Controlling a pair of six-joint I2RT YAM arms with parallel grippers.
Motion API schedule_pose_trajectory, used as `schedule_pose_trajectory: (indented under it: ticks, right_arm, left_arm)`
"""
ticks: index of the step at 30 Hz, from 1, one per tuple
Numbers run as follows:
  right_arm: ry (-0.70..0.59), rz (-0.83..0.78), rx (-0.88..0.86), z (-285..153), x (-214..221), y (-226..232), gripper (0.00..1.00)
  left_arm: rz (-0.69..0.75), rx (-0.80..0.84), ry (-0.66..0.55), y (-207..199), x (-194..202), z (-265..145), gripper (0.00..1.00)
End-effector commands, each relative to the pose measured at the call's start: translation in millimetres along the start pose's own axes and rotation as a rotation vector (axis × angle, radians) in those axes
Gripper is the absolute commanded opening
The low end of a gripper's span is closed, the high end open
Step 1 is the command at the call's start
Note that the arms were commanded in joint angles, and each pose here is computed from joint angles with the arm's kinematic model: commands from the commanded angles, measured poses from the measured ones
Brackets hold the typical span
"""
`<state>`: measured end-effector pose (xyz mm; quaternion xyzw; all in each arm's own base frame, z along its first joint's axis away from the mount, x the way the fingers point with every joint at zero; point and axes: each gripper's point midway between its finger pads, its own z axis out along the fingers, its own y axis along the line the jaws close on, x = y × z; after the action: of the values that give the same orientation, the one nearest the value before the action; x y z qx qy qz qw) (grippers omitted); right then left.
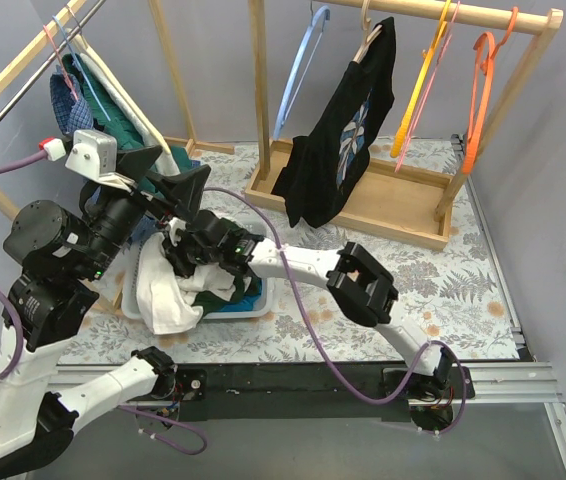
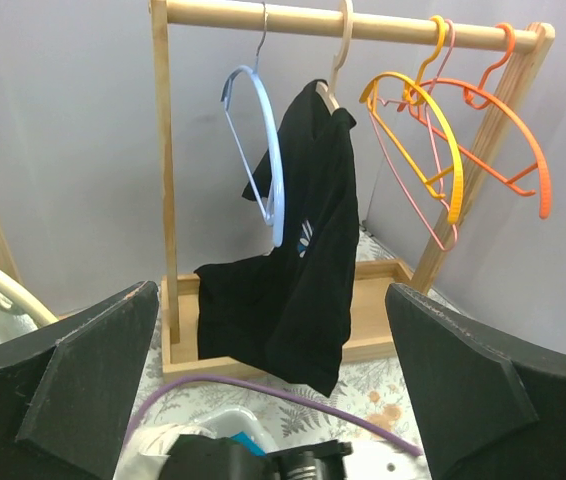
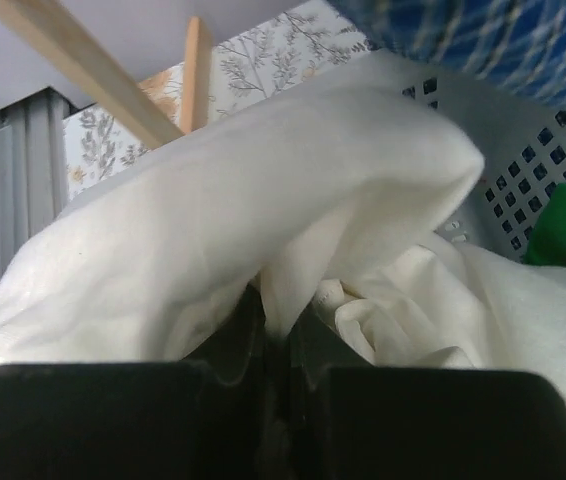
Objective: Remove the t-shirt from the hanger
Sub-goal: Place the T-shirt in the bin.
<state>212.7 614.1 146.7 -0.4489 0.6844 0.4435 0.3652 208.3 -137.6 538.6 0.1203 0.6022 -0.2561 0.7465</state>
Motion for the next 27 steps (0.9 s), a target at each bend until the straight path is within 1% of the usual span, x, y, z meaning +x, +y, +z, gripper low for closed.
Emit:
schedule_pose_trajectory:
  ticks: [1,3,4,5,6,8,9,11,12,13,14,15,17,18,21,23,24,26,27]
  right_arm:
    - [0.236,0.144,0.14,16,66,-26,0.01]
    - [0.238,0.159,0.193,16,56,-32,0.01]
    - [0.263,0.164,0.211,11,60,-34,0.01]
    - [0.27,0.168,0.246,8,61,-40,0.05]
    - [0.276,0.171,0.263,4,62,-40,0.23]
    - [0.266,0.162,0.291,-7,52,-41,0.4]
    - [0.257,0.158,0.319,-12,48,-44,0.54]
    - [0.218,0.149,0.319,-29,29,-37,0.63]
    - [0.211,0.151,0.326,-36,21,-35,0.73]
    - [0.175,0.139,0.319,-45,-3,-28,0.77]
    - [0.18,0.132,0.322,-51,-9,-26,0.79]
    - [0.14,0.121,0.316,-60,-30,-21,0.83]
    - [0.095,0.109,0.31,-71,-49,-15,0.86]
    - [0.046,0.103,0.298,-81,-69,-8,0.88]
    - [-0.007,0.094,0.298,-98,-94,-2,0.9]
    - [-0.015,0.098,0.322,-106,-95,-3,0.91]
    - [-0.04,0.094,0.33,-118,-106,0,0.91]
    - [-0.052,0.097,0.363,-130,-106,-2,0.92]
    - [-0.048,0.101,0.376,-143,-102,-1,0.93]
  left_arm:
    - [0.007,-0.009,0.055,2,17,2,0.98]
    - [0.001,-0.016,0.062,3,19,3,0.98]
    - [0.0,-0.02,0.063,4,19,3,0.98]
    - [-0.003,-0.021,0.064,4,20,3,0.98]
    - [-0.003,-0.022,0.07,4,22,4,0.98]
    - [-0.004,-0.02,0.077,4,25,4,0.98]
    - [-0.007,-0.02,0.077,4,25,4,0.98]
    - [-0.008,-0.021,0.075,4,24,2,0.98]
    - [-0.004,-0.023,0.075,5,24,2,0.98]
    - [-0.004,-0.026,0.073,5,24,3,0.98]
    - [-0.003,-0.026,0.073,5,23,4,0.98]
    - [0.003,-0.027,0.073,5,23,5,0.98]
    - [0.004,-0.033,0.063,6,19,8,0.98]
    - [0.007,-0.035,0.063,6,18,10,0.98]
    - [0.01,-0.019,0.046,2,9,16,0.98]
    - [0.013,-0.011,0.031,0,0,18,0.98]
    - [0.012,-0.004,0.037,-2,1,22,0.98]
    - [0.014,0.007,0.046,-4,3,27,0.98]
    - [0.014,0.016,0.052,-7,2,32,0.98]
